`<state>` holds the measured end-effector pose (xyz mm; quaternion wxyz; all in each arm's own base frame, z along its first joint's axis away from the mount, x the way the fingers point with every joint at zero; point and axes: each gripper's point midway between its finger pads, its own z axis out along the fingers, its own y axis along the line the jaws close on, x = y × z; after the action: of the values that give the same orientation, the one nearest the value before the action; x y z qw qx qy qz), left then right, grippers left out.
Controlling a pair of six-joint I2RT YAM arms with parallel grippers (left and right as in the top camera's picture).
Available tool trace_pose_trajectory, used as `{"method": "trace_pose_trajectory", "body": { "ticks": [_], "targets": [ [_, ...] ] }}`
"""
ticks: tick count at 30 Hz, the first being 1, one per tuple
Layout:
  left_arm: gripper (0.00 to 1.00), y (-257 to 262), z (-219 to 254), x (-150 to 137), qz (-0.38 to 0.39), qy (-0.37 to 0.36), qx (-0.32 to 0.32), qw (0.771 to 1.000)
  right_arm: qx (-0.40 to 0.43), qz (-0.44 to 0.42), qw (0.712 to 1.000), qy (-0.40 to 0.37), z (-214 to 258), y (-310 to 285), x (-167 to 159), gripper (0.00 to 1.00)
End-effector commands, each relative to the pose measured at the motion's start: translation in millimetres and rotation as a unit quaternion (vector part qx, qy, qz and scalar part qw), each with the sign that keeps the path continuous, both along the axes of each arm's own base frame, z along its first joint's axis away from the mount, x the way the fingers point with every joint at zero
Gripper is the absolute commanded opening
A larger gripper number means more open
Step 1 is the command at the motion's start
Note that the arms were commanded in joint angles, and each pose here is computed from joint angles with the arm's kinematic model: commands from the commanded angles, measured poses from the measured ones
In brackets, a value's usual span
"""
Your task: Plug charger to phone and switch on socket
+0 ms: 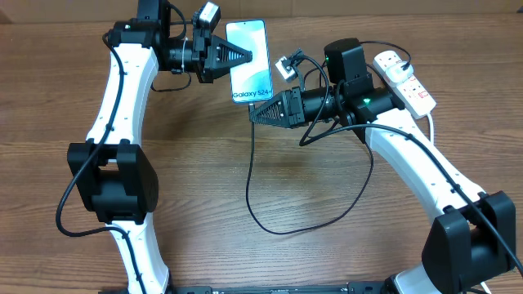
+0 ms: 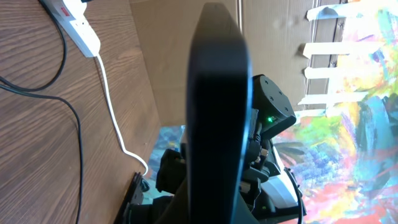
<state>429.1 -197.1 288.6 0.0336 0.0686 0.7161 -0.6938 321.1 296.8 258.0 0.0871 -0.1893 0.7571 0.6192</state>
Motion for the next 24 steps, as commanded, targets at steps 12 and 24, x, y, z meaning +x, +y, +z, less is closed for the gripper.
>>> {"method": "trace_pose_trajectory", "body": {
  "ticks": [12,24],
  "targets": [
    [0.04,4,21,-2,-0.004,-0.026,-0.024,0.999,0.031,0.047,0.998,0.039,8,0,-20,0.04],
    [0.04,3,21,-3,-0.004,-0.022,-0.024,0.999,0.025,0.009,0.999,0.032,6,-18,1,0.04]
  ]
}}
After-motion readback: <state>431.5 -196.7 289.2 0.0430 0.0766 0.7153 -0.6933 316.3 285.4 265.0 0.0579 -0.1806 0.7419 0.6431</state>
